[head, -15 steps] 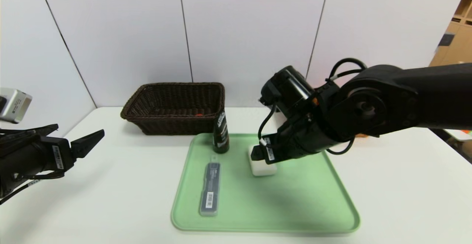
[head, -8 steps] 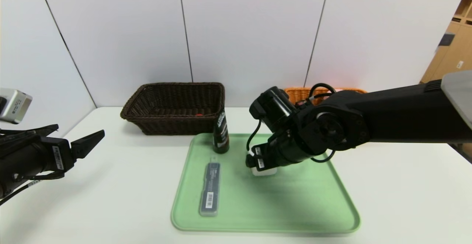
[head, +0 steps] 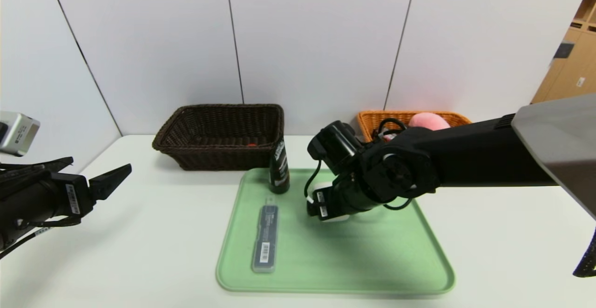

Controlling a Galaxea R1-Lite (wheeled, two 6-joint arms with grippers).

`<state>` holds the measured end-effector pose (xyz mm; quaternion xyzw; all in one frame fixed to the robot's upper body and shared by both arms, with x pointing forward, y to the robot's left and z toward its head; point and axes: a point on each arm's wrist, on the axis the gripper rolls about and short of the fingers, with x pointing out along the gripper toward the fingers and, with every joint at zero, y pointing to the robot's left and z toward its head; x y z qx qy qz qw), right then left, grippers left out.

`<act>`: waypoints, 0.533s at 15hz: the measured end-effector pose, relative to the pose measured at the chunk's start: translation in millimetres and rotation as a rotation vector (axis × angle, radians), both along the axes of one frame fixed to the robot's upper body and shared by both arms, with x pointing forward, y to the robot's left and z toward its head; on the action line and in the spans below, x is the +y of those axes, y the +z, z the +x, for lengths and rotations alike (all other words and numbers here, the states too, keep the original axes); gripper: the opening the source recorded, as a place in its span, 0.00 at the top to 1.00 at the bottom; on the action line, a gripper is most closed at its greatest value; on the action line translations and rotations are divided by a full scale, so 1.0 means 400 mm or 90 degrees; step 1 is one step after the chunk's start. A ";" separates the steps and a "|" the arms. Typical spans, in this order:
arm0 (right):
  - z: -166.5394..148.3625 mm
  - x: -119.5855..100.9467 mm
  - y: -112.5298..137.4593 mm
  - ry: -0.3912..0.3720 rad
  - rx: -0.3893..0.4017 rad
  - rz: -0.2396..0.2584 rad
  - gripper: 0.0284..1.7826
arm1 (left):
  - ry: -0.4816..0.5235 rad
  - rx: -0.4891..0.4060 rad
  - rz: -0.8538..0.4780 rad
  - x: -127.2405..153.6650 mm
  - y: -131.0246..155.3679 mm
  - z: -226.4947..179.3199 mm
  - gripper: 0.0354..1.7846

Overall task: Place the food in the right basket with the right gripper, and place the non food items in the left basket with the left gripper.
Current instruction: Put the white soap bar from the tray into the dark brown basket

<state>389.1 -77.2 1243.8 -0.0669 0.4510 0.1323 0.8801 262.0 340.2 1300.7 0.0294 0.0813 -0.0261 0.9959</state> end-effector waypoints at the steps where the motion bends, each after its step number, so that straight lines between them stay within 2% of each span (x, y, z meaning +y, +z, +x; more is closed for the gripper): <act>1: 0.005 0.003 -0.003 -0.002 -0.010 0.003 0.05 | 0.000 0.000 0.000 0.000 0.000 0.000 0.06; 8: 0.011 0.007 -0.018 0.002 -0.018 0.003 0.05 | 0.001 -0.003 0.002 0.001 0.003 0.000 0.06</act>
